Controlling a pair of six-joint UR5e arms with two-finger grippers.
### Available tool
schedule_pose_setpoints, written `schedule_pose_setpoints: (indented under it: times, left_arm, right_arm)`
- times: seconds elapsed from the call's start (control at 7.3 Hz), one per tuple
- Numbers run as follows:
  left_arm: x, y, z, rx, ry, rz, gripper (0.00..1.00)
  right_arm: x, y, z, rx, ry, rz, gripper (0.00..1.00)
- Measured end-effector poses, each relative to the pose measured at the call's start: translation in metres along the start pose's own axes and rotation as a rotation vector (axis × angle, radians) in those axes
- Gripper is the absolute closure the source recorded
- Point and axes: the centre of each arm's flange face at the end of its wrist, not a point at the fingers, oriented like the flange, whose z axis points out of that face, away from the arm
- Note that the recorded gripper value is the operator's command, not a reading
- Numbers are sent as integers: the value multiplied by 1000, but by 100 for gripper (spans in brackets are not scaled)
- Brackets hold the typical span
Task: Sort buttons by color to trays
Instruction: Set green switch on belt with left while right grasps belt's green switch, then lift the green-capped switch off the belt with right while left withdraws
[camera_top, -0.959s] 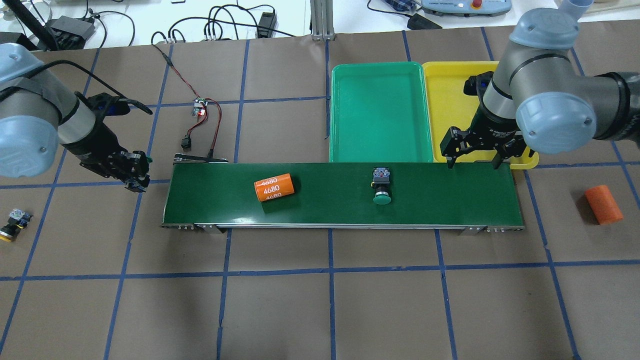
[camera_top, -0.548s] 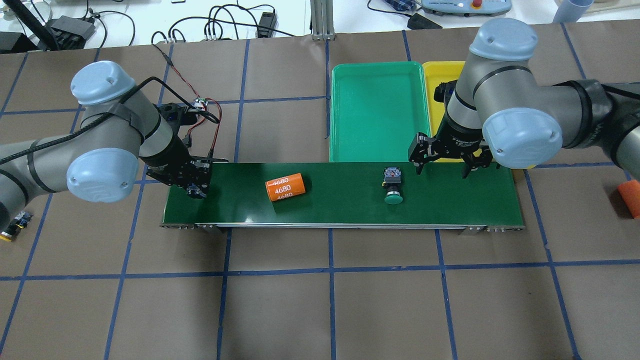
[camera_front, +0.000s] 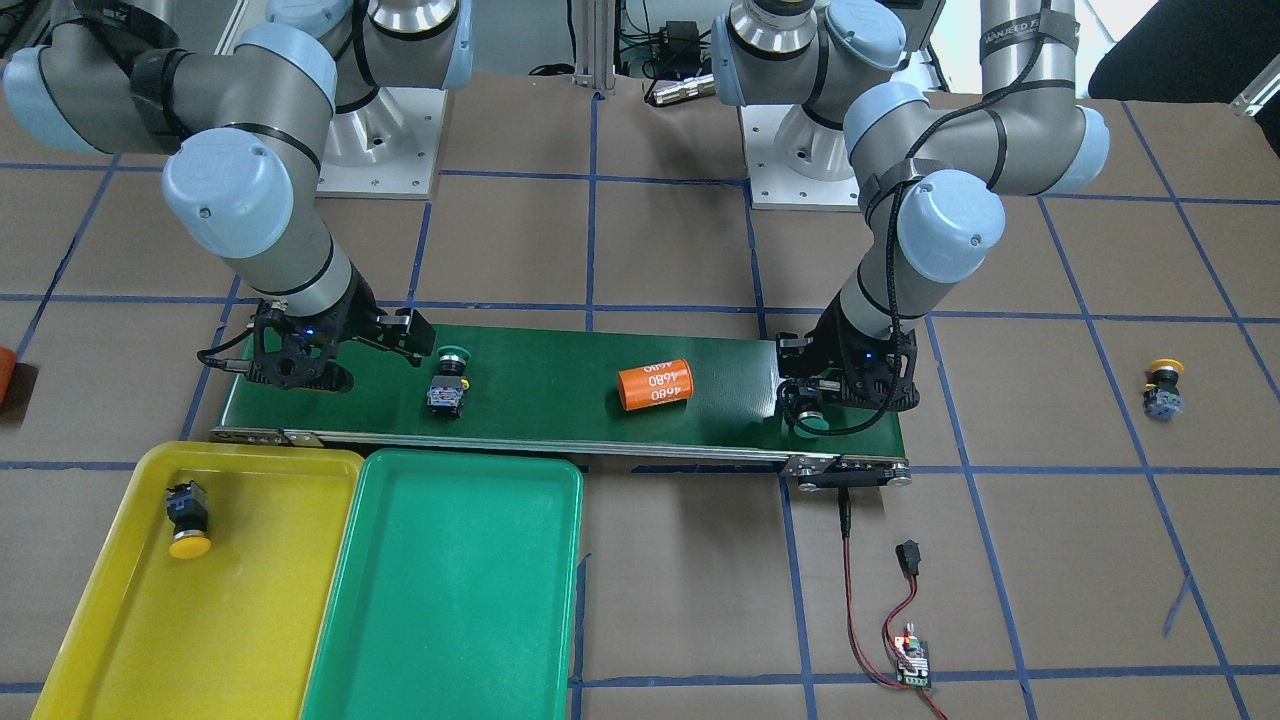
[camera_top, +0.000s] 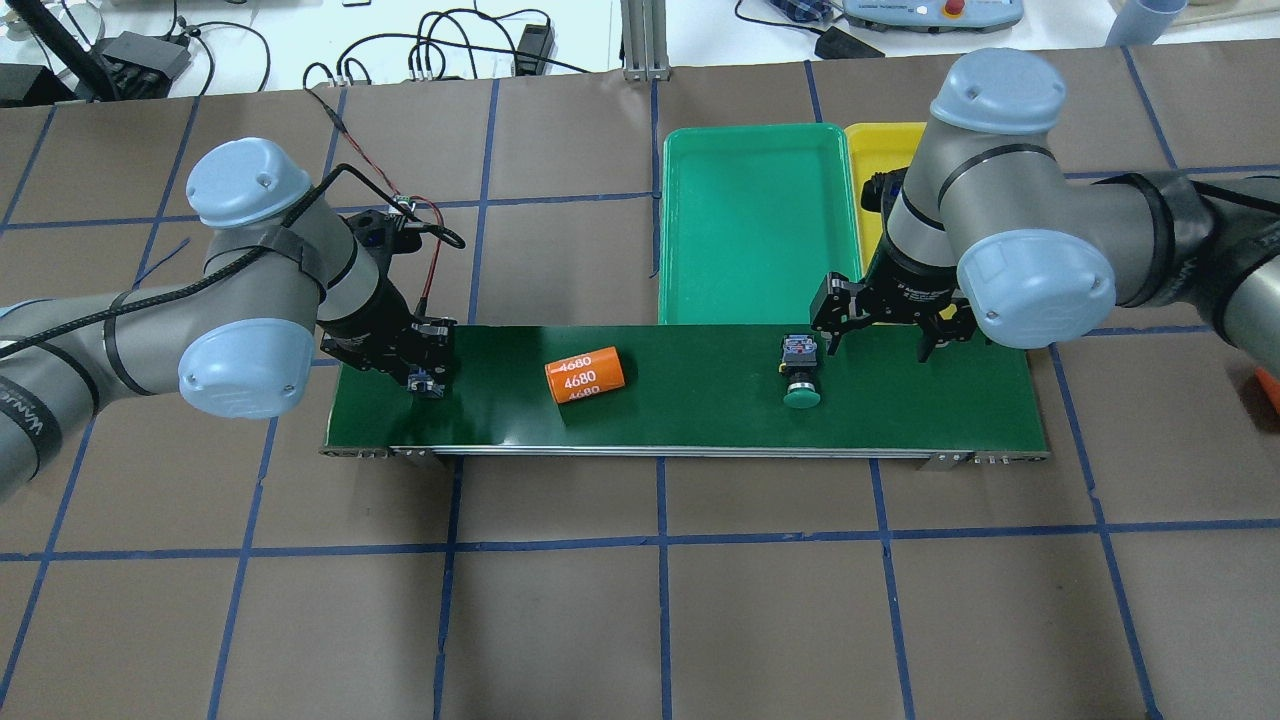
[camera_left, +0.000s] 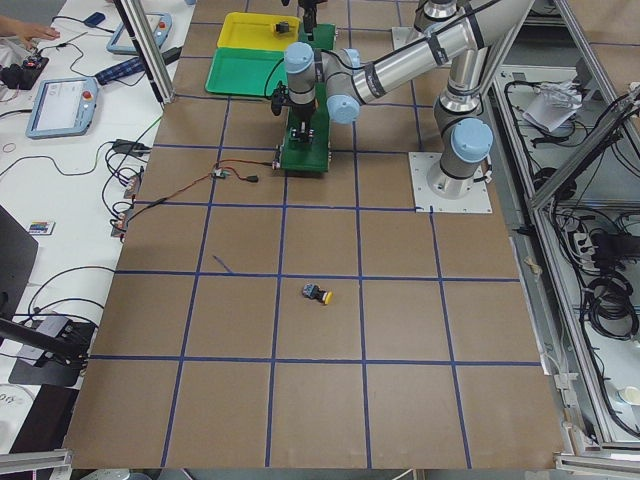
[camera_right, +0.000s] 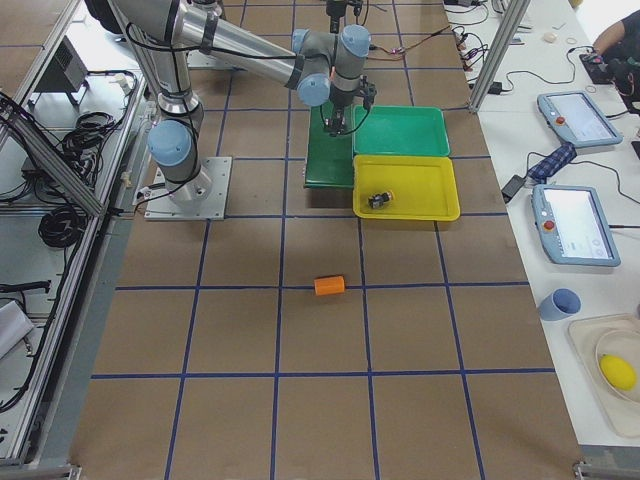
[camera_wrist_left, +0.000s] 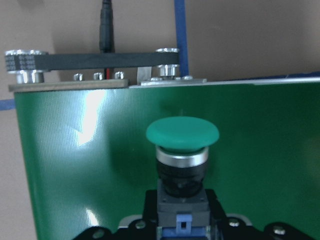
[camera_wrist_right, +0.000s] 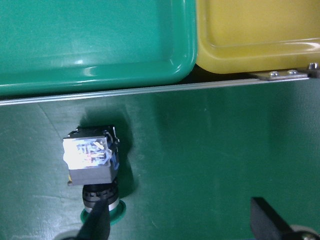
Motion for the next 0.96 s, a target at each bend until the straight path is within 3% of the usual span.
schedule_pose_setpoints:
  times: [0.27, 0.41, 0.68, 0.96]
  left_arm:
    - [-47, -18, -31, 38, -2, -38, 0]
    - [-98, -24, -46, 22, 0, -46, 0]
    - [-208, -20, -50, -5, -2, 16, 0]
    - [-310, 0, -43, 8, -44, 115, 0]
  right_arm:
    - [-4, -2, 2, 18, 7, -8, 0]
    - [-4, -4, 2, 24, 6, -9, 0]
    - [-5, -6, 7, 40, 5, -10, 0]
    - [-4, -4, 19, 75, 1, -13, 3]
